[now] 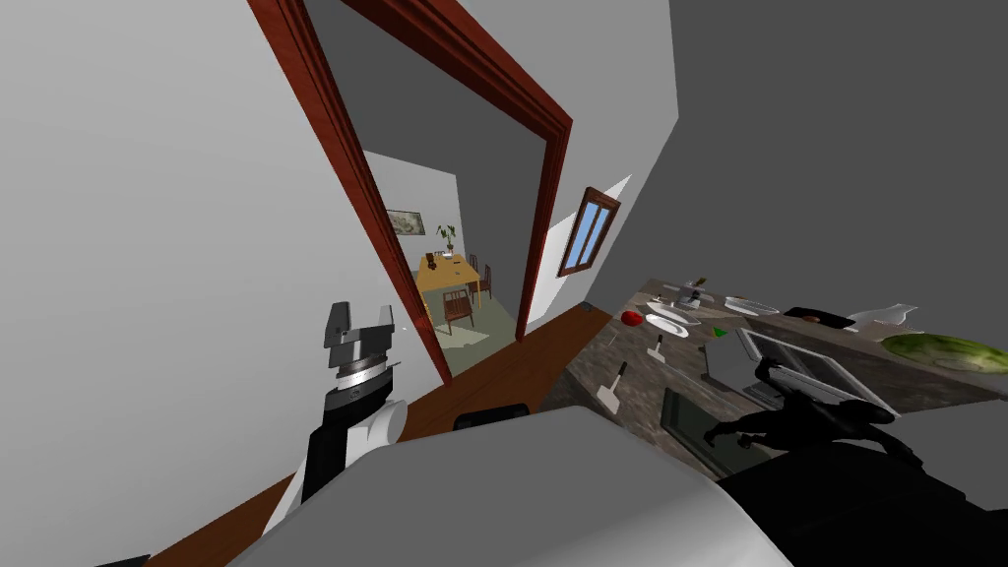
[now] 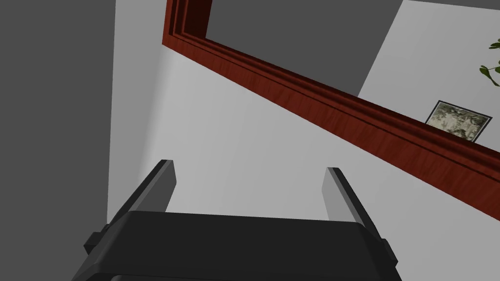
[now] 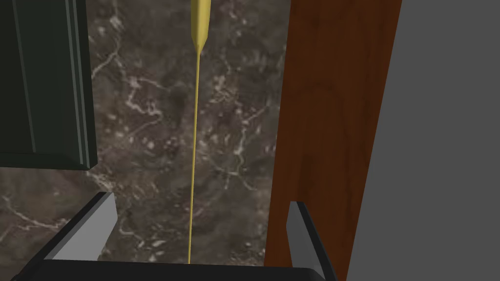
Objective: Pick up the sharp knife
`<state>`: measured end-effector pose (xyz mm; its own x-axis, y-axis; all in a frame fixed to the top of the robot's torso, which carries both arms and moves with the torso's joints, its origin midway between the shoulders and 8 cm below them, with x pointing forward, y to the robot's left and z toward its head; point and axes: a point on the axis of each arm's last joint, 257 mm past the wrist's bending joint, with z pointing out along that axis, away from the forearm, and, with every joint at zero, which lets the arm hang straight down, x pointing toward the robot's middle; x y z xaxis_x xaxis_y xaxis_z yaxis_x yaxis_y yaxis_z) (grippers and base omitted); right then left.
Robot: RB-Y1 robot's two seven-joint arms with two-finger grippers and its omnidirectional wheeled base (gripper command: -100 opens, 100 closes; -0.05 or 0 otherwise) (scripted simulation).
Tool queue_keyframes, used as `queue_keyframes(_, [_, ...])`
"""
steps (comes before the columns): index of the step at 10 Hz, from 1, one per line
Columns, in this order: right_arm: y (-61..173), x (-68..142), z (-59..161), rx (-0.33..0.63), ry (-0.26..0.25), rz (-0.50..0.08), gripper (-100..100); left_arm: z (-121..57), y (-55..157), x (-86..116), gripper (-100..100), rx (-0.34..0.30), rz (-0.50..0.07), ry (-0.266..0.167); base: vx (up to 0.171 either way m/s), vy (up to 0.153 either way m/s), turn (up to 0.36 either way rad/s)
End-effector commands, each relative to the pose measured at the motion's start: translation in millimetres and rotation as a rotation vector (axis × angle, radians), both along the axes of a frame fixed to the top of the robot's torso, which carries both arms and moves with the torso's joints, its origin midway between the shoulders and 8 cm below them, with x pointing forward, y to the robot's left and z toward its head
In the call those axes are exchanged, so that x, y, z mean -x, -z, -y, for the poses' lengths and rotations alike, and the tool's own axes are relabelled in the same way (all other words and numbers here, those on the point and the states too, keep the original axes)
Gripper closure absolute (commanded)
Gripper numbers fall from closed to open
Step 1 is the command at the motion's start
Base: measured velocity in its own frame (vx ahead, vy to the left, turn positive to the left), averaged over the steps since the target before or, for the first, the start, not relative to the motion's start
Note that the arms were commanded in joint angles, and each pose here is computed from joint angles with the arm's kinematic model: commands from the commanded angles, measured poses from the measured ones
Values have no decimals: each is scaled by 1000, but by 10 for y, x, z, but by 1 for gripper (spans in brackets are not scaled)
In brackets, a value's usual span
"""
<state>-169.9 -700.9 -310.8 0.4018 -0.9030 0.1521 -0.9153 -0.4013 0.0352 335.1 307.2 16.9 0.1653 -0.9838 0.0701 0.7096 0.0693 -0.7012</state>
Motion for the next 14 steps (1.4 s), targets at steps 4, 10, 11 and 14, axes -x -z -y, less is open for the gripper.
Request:
queue_keyframes(4, [79, -70, -30, 7, 24, 7, -100, 1, -1, -1, 0, 0, 0, 0, -27, -31, 65])
queue_keyframes(10, [177, -160, -85, 10, 52, 13, 100, 1, 0, 0, 0, 0, 0, 0, -65, -3, 59])
queue_keyframes(11, [177, -159, -85, 10, 52, 13, 100, 1, 0, 0, 0, 0, 0, 0, 0, 0, 0])
queue_keyframes(14, [185, -190, -94, 7, 64, 24, 100, 1, 0, 0, 0, 0, 0, 0, 1, -1, -8])
